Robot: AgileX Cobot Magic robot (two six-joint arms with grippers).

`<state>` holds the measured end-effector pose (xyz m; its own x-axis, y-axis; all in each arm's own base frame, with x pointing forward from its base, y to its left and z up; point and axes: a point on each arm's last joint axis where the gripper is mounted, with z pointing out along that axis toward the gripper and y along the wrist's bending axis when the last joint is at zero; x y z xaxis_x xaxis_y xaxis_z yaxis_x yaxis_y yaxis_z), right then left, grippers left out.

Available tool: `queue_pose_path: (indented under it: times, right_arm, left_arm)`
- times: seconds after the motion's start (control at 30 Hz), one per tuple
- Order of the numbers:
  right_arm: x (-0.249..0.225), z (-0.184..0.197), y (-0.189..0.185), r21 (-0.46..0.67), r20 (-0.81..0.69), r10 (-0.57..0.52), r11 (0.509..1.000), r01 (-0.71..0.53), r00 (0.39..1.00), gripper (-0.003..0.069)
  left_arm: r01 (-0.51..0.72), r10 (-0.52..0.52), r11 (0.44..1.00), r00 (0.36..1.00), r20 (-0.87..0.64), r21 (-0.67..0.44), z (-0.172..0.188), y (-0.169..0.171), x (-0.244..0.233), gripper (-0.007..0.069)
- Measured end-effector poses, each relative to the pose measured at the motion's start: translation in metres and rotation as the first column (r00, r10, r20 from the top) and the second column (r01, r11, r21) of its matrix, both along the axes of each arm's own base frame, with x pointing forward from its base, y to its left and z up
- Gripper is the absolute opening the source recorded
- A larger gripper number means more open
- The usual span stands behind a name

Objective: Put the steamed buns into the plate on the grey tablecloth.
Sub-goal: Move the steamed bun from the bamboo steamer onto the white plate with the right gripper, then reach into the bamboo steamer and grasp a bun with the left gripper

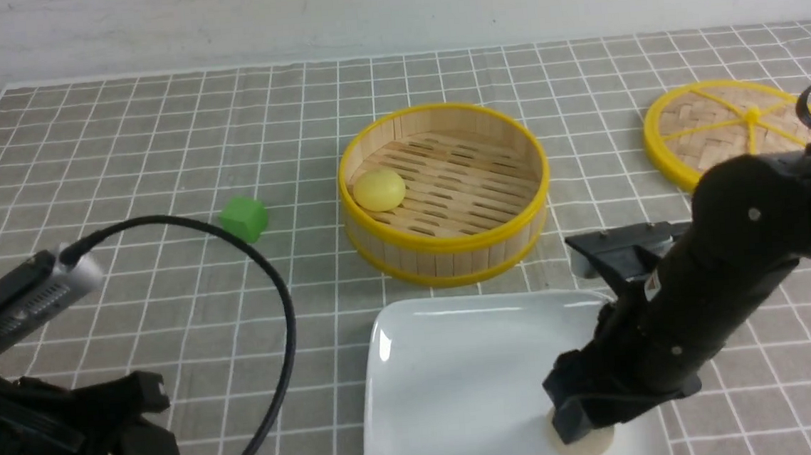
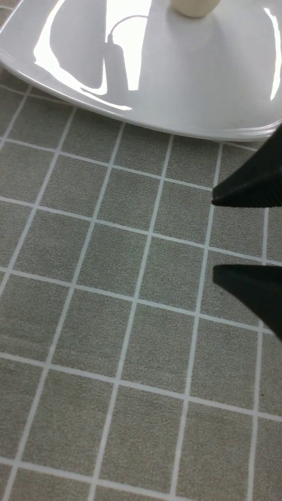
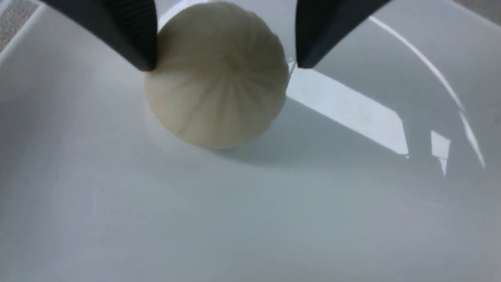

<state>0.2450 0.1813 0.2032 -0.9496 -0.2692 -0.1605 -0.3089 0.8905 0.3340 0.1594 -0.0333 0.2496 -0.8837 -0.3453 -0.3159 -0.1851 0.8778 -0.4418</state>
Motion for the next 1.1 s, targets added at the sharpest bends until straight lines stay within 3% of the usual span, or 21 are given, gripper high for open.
queue_pose_path:
  times: [0.13,0.23,0.33,0.47,0.53,0.7,0.9,0.97,1.1]
  right_arm:
    - [0.000,0.038,0.001,0.010,0.040,0.079,0.997,-0.080,0.996,0.0531]
    - [-0.006,0.071,-0.005,0.001,0.117,0.132,0.991,-0.133,0.984,0.0461]
    - [-0.021,0.093,-0.018,-0.038,0.139,0.174,0.985,-0.170,0.975,0.0323]
    - [-0.050,0.123,-0.038,-0.067,0.160,0.205,0.978,-0.196,0.966,0.0076]
    - [-0.065,0.135,-0.048,-0.054,0.201,0.199,0.980,-0.192,0.959,-0.0001]
    - [-0.099,0.140,-0.070,-0.004,0.296,0.143,0.989,-0.148,0.944,-0.0015]
    - [-0.133,0.114,-0.093,0.079,0.419,0.034,0.994,-0.074,0.907,-0.0013]
    - [-0.137,0.109,-0.096,0.087,0.428,0.016,0.994,-0.059,0.904,-0.0013]
    - [-0.147,0.093,-0.105,0.103,0.432,-0.038,0.995,-0.007,0.901,-0.0010]
  left_arm:
    - [0.020,-0.018,0.999,0.997,0.074,-0.030,0.023,-0.003,0.010,0.0240]
    - [0.048,-0.038,0.997,0.988,0.148,-0.059,0.048,-0.007,0.025,0.0240]
    - [0.077,-0.062,0.994,0.981,0.184,-0.076,0.068,-0.010,0.043,0.0240]
    - [0.120,-0.110,0.990,0.987,0.117,-0.079,0.067,-0.013,0.068,0.0240]
    - [0.130,-0.122,0.988,0.988,0.090,-0.082,0.065,-0.013,0.081,0.0240]
    - [0.191,-0.186,0.979,0.980,0.074,-0.072,0.066,-0.030,0.110,0.0240]
    - [0.413,-0.412,0.911,0.910,0.039,-0.016,0.061,-0.107,0.131,0.0227]
    - [0.439,-0.439,0.899,0.898,0.022,0.004,0.059,-0.119,0.137,0.0217]
    - [0.455,-0.452,0.888,0.890,-0.055,0.060,0.055,-0.142,0.171,0.0132]
